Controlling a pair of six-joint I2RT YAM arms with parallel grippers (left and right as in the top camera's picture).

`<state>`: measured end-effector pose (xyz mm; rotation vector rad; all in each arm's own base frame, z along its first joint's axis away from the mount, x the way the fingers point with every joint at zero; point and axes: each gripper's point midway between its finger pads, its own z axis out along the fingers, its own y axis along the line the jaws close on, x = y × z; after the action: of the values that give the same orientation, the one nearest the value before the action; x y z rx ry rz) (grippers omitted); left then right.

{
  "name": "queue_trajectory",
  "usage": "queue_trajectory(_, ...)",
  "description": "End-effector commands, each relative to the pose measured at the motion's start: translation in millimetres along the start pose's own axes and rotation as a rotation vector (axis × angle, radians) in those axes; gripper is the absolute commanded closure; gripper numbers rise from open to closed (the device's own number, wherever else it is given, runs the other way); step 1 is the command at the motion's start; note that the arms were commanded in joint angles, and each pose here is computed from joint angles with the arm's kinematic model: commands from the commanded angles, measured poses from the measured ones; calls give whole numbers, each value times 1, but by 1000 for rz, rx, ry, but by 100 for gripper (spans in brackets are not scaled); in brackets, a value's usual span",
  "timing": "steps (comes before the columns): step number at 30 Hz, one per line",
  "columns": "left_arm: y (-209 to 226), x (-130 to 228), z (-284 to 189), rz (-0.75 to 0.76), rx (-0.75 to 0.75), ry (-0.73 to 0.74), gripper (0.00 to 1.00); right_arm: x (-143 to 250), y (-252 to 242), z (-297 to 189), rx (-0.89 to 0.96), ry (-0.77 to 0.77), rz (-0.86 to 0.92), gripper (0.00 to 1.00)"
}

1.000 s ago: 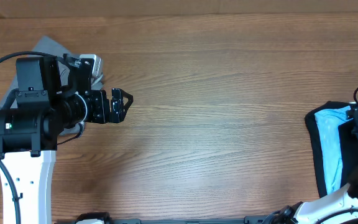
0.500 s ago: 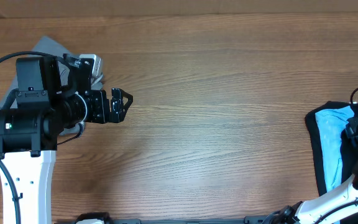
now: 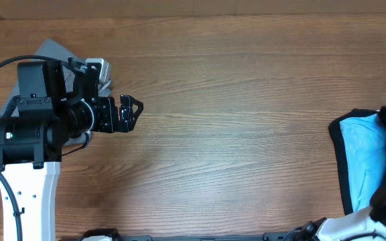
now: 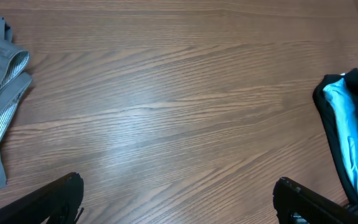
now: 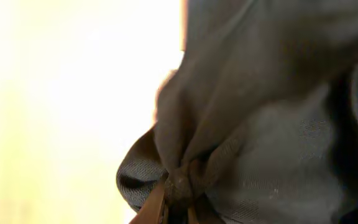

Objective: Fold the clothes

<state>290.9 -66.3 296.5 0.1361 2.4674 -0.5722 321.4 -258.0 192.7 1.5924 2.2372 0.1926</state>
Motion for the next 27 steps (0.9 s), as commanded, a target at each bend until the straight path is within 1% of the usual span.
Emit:
queue_trajectory(1,-3,-6,-5,15,-2,-18,0,21,83,-83,-318,-69,-172,96)
queue_trajectory(2,-3,-6,-5,16,-3,-18,0,36,100,-97,-370,-67,-219,96)
queue_trajectory(4,-3,-6,-5,16,-3,-19,0,60,121,-109,-422,-46,-281,96)
queue_trajectory(7,-6,-8,-12,9,-3,-27,0,122,165,-115,-488,36,-435,96)
queue_trajectory(10,-13,-13,-25,-2,-4,-45,0,188,202,-120,-552,131,-542,95)
queue_trajectory(11,-15,-15,-30,1,-9,-52,0,216,217,-124,-588,161,-595,95)
queue_trajectory(13,-12,-22,-55,14,-96,-88,0,267,239,-132,-624,192,-677,95)
queue_trajectory(15,-6,-30,-84,28,-205,-143,0,341,254,-139,-650,245,-790,93)
queue_trajectory(16,-6,-33,-92,33,-229,-161,0,358,255,-140,-655,262,-817,93)
queue_trajectory(17,-5,-37,-106,39,-267,-191,0,403,254,-142,-666,320,-901,88)
queue_trajectory(18,-5,-38,-112,42,-281,-203,0,418,253,-142,-666,341,-929,83)
queue_trajectory(19,-7,-41,-120,47,-295,-224,0,448,247,-144,-665,384,-986,71)
queue_trajectory(21,-9,-43,-128,53,-306,-247,0,481,237,-146,-651,397,-1061,59)
queue_trajectory(22,-10,-44,-130,56,-305,-254,0,486,235,-146,-642,379,-1077,56)
queue_trajectory(24,-10,-44,-130,55,-305,-251,0,477,231,-143,-594,295,-1084,46)
queue_trajectory(27,-11,-44,-123,52,-283,-229,0,441,229,-132,-516,214,-1034,41)
